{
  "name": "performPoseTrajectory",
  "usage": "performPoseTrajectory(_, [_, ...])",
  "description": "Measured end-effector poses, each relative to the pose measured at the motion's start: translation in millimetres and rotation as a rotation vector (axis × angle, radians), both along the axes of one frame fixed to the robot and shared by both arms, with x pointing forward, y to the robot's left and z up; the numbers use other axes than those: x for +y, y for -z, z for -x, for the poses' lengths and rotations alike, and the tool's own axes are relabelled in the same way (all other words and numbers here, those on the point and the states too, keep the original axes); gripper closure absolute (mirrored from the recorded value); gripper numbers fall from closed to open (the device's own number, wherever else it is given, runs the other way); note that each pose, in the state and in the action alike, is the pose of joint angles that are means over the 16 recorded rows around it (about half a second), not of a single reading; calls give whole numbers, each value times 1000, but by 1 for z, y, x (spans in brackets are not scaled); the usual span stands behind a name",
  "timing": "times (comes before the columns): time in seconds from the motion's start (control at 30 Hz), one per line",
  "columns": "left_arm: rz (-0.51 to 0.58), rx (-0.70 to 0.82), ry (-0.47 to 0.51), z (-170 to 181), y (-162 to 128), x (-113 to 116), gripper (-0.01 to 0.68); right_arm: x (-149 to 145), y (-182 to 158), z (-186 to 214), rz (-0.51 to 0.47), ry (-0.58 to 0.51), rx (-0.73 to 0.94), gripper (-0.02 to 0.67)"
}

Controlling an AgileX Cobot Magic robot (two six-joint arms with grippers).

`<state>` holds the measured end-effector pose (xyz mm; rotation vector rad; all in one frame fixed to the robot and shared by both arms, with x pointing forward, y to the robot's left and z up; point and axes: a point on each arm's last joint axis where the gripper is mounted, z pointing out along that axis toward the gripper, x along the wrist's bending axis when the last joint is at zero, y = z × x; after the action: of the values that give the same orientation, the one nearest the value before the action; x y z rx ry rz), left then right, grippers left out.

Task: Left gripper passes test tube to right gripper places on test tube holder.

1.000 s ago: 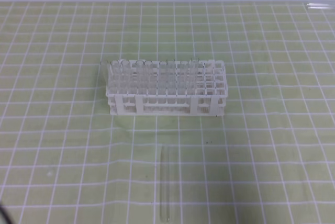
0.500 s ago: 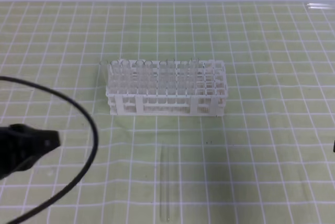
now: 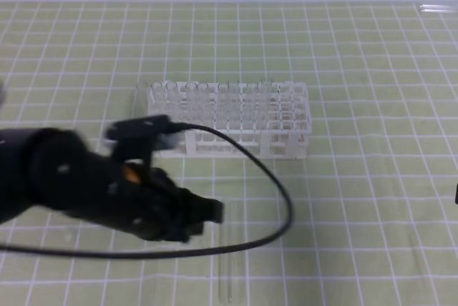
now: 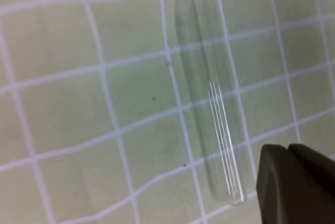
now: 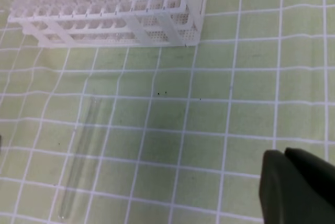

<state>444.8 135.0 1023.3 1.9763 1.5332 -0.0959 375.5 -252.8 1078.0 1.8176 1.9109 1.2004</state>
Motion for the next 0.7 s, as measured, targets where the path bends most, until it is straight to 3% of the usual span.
performPoseTrajectory(0.33, [-137,133,108,-9,23,-63,675,-1,1,0,39,-22,-7,665])
performPoseTrajectory(0.7, [-280,154,94,-7,34,-82,675,-2,1,0,64,-23,-13,665])
